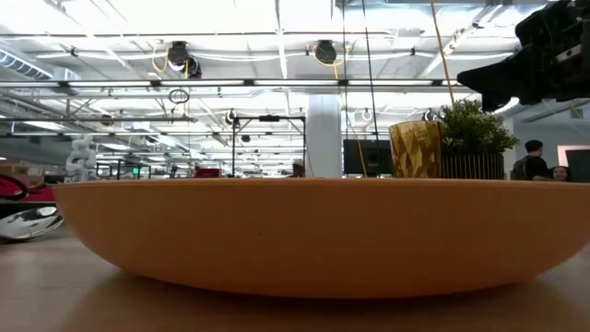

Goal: Pick and place plate/cup/fork/spoon on tray
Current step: Put the yellow cup on the top right of the black serving tray

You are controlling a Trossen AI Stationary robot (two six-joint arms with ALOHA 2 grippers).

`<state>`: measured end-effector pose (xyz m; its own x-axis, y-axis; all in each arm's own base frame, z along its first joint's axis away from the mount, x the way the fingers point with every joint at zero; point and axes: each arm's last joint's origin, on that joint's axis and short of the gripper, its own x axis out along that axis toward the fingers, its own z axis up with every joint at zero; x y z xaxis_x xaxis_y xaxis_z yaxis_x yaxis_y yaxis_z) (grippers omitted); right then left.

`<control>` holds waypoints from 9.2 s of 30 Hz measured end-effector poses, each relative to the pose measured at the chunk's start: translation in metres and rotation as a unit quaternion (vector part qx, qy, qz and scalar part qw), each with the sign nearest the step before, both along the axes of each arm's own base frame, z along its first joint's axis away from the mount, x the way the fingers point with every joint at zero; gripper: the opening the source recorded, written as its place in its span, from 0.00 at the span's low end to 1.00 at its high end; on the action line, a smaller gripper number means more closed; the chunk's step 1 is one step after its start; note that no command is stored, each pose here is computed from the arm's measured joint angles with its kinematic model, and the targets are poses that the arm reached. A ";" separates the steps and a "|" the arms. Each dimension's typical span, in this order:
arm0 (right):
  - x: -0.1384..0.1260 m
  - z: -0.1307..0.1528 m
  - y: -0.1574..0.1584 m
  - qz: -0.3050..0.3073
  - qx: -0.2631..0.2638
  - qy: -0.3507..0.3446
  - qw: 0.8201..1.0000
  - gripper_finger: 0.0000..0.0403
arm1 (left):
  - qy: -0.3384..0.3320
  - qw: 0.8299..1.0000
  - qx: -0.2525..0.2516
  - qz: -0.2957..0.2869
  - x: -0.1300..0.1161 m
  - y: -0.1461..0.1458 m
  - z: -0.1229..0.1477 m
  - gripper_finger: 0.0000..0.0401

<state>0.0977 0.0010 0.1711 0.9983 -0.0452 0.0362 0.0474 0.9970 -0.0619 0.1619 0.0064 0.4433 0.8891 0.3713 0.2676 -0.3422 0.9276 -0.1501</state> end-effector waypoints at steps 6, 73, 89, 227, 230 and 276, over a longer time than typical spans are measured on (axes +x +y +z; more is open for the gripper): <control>0.000 0.000 0.000 0.000 0.000 -0.002 1.000 0.00 | 0.070 0.997 0.004 -0.016 0.022 0.006 0.023 0.06; 0.026 0.178 -0.005 -0.105 0.067 0.011 0.992 0.00 | 0.242 0.968 0.009 -0.072 0.117 0.039 -0.018 0.06; 0.077 0.265 -0.026 -0.182 0.111 0.153 0.965 0.00 | 0.364 0.928 -0.021 -0.078 0.109 0.037 -0.043 0.06; 0.205 0.274 -0.095 -0.101 0.150 0.069 0.981 0.00 | 0.214 0.973 -0.085 0.001 0.076 0.055 0.041 0.46; 0.209 0.280 -0.100 -0.129 0.190 0.038 0.973 0.00 | 0.204 0.976 -0.080 0.012 0.072 0.060 0.047 0.46; 0.302 0.147 -0.241 -0.183 0.210 0.433 0.857 0.00 | 0.393 0.897 -0.202 0.022 0.048 0.051 0.008 0.46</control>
